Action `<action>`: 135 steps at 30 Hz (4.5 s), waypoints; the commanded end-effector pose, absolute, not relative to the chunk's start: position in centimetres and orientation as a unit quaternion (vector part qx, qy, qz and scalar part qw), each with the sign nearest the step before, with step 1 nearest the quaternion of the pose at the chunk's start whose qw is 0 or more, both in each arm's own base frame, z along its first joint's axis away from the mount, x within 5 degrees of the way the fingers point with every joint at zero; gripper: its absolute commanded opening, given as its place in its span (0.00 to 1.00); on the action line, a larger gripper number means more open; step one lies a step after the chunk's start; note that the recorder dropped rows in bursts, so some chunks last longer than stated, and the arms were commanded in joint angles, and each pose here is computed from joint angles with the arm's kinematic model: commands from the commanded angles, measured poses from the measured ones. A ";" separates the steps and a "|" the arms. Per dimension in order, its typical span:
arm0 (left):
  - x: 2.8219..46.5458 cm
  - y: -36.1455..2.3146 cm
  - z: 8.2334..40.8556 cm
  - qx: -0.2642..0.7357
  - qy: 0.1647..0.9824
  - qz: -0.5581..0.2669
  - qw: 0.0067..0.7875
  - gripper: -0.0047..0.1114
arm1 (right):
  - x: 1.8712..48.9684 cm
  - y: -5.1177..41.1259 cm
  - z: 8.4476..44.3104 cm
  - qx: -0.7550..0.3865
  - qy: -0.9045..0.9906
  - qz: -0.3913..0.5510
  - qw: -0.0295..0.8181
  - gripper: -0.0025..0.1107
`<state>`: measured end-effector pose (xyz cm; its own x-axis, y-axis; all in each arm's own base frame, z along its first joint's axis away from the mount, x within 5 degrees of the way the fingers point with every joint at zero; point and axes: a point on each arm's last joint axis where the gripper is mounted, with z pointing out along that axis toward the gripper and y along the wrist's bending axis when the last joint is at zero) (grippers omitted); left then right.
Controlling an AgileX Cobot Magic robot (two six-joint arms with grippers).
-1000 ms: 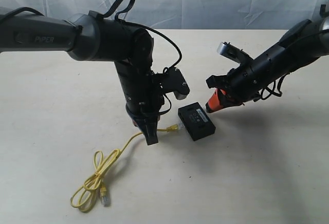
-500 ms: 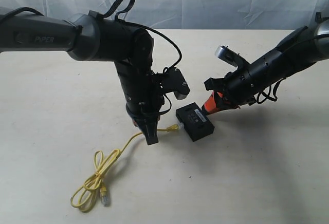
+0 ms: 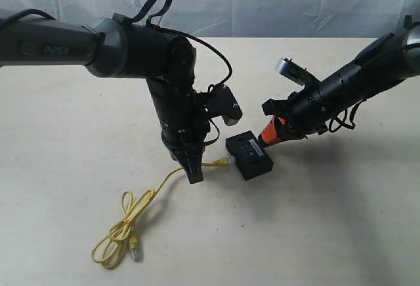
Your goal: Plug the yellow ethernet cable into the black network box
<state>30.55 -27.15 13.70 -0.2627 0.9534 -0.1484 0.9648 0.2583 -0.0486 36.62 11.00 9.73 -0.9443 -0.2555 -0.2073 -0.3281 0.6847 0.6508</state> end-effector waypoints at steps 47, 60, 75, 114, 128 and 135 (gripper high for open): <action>30.3 -27.2 14.2 0.604 0.793 -0.068 0.041 0.04 | 36.4 11.1 9.8 -0.161 0.913 0.372 0.045 0.02; 30.4 -27.3 14.7 0.604 0.793 -0.068 0.053 0.04 | 36.4 11.1 9.8 -0.161 0.913 0.372 0.045 0.02; 30.6 -27.5 15.2 0.602 0.792 -0.070 0.076 0.04 | 36.4 11.1 9.8 -0.162 0.912 0.374 0.043 0.02; 30.8 -28.3 14.2 0.599 0.789 -0.101 0.094 0.04 | 36.0 11.3 10.0 -0.161 0.905 0.393 0.024 0.02; 30.8 -28.4 14.2 0.597 0.789 -0.103 0.098 0.04 | 36.0 11.3 10.0 -0.158 0.906 0.392 0.019 0.02; 30.8 -28.1 14.2 0.606 0.785 -0.093 0.088 0.04 | 36.2 10.6 10.3 -0.168 0.924 0.341 0.036 0.02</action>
<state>30.62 -27.72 13.84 -0.2399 0.9470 -0.2135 0.9708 0.2344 -0.0514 36.33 10.71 9.59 -0.9446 -0.2782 -0.1740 -0.3230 0.6943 0.6432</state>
